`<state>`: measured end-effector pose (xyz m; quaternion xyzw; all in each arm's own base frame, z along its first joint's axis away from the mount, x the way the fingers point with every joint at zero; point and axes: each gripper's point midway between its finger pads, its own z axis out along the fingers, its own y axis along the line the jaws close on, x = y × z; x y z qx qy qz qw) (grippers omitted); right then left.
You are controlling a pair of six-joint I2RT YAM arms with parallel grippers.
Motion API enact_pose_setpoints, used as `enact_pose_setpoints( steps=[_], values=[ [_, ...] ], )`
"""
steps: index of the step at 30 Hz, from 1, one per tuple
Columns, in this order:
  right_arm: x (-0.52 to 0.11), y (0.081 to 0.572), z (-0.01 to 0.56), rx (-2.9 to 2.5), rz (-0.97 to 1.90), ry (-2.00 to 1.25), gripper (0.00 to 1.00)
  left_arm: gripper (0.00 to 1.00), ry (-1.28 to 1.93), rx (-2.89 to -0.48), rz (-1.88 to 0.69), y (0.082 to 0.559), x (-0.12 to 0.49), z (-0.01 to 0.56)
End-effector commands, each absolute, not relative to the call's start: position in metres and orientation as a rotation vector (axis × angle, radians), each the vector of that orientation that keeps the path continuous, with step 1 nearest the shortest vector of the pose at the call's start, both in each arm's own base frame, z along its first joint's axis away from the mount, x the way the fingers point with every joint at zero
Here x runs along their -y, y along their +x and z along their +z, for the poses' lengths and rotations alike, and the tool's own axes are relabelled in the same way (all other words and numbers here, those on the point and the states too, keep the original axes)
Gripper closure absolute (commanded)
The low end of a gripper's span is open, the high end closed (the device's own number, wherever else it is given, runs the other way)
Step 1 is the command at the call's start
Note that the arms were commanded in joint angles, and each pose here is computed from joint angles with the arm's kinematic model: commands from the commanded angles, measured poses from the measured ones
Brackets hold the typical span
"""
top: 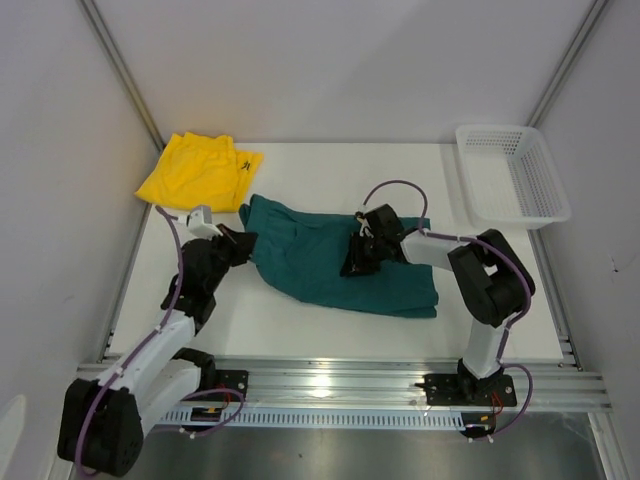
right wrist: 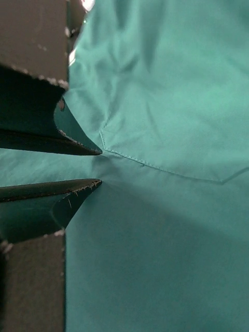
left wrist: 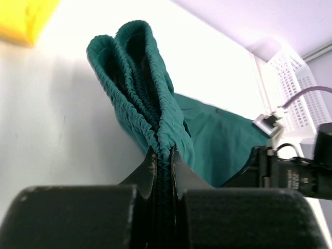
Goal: Fold and stack the shorts
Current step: Fold the shorts
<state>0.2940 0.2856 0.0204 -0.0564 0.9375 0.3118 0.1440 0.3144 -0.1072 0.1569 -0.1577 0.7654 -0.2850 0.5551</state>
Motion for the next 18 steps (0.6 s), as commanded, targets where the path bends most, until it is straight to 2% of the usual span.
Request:
enact_pose_setpoints(
  steps=[1, 7, 18],
  values=[
    [-0.272, 0.254, -0.036, -2.932, 0.729, -0.142, 0.71, 1.0, -0.289, -1.787, -0.493, 0.315, 0.091, 0.194],
    [-0.315, 0.249, -0.042, -2.97, 0.858, -0.176, 0.73, 1.0, -0.141, -1.719, -0.504, 0.303, 0.118, 0.232],
    [-0.373, 0.237, -0.056, -3.002, 0.951, -0.177, 0.73, 1.0, 0.175, -1.674, -0.544, 0.283, 0.193, 0.265]
  ],
)
